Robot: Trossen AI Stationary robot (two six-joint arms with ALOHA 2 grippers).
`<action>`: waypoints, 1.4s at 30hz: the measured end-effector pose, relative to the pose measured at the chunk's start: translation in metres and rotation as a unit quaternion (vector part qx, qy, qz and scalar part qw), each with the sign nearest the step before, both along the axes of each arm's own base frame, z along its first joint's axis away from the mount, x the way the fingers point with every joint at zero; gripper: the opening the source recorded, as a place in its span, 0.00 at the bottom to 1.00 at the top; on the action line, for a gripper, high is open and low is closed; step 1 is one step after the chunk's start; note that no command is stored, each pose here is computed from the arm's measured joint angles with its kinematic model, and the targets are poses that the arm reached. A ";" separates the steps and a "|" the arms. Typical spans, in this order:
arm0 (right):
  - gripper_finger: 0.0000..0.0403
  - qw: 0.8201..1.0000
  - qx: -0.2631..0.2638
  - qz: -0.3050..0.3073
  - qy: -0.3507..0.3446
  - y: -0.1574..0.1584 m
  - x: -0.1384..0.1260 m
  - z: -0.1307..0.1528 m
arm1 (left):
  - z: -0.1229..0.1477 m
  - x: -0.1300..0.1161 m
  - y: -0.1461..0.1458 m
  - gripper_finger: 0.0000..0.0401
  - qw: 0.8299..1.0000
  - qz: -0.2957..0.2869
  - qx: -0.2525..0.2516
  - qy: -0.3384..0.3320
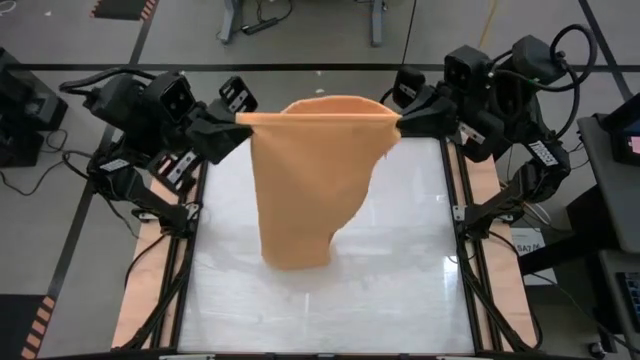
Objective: Roll towel into tight, uniform cylinder
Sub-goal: Roll the yellow towel
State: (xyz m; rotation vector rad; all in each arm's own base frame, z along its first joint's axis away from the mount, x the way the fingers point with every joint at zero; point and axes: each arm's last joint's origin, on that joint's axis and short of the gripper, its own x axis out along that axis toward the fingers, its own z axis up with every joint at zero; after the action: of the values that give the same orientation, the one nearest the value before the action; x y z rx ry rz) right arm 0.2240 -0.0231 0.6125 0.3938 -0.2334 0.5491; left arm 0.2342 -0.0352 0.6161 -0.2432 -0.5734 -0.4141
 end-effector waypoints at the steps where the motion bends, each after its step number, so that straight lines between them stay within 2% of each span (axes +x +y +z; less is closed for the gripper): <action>1: 0.00 1.000 0.005 0.007 0.004 0.000 0.000 0.000 | 0.000 0.000 -0.002 0.00 1.000 -0.011 -0.003 0.003; 6: 0.00 1.000 0.013 0.014 0.009 0.001 -0.003 0.001 | -0.003 0.002 -0.003 0.00 1.000 -0.012 -0.002 0.016; 11: 0.00 1.000 0.000 -0.009 0.019 -0.005 -0.002 -0.003 | -0.008 0.007 0.009 0.00 0.995 0.086 0.001 0.042; 15: 0.00 0.996 0.000 -0.080 0.050 -0.016 0.000 -0.010 | -0.011 0.011 0.024 0.00 0.989 0.136 -0.004 0.063; 20: 0.00 0.981 -0.028 -0.175 0.078 -0.030 0.001 -0.019 | -0.017 0.013 0.044 0.00 0.976 0.196 -0.013 0.095; 23: 0.00 0.979 -0.032 -0.184 0.082 -0.036 0.002 -0.021 | -0.015 0.012 0.048 0.00 0.984 0.156 0.011 0.083; 28: 0.00 0.991 -0.033 -0.112 0.064 -0.032 0.002 -0.017 | -0.005 0.006 0.038 0.00 0.997 0.055 0.054 0.016; 35: 0.00 0.999 -0.032 0.012 0.022 -0.013 -0.001 -0.006 | -0.003 0.008 0.018 0.00 0.998 0.012 0.055 -0.011; 42: 0.00 0.998 -0.005 0.066 0.006 0.004 -0.002 0.001 | -0.003 0.028 0.000 0.00 0.995 -0.029 0.045 -0.078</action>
State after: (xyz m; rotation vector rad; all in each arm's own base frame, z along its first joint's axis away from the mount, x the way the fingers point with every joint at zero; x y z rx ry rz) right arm 0.2222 -0.0195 0.6134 0.4050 -0.1936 0.6766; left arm 0.2620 -0.0349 0.6127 -0.1417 -0.7005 -0.5177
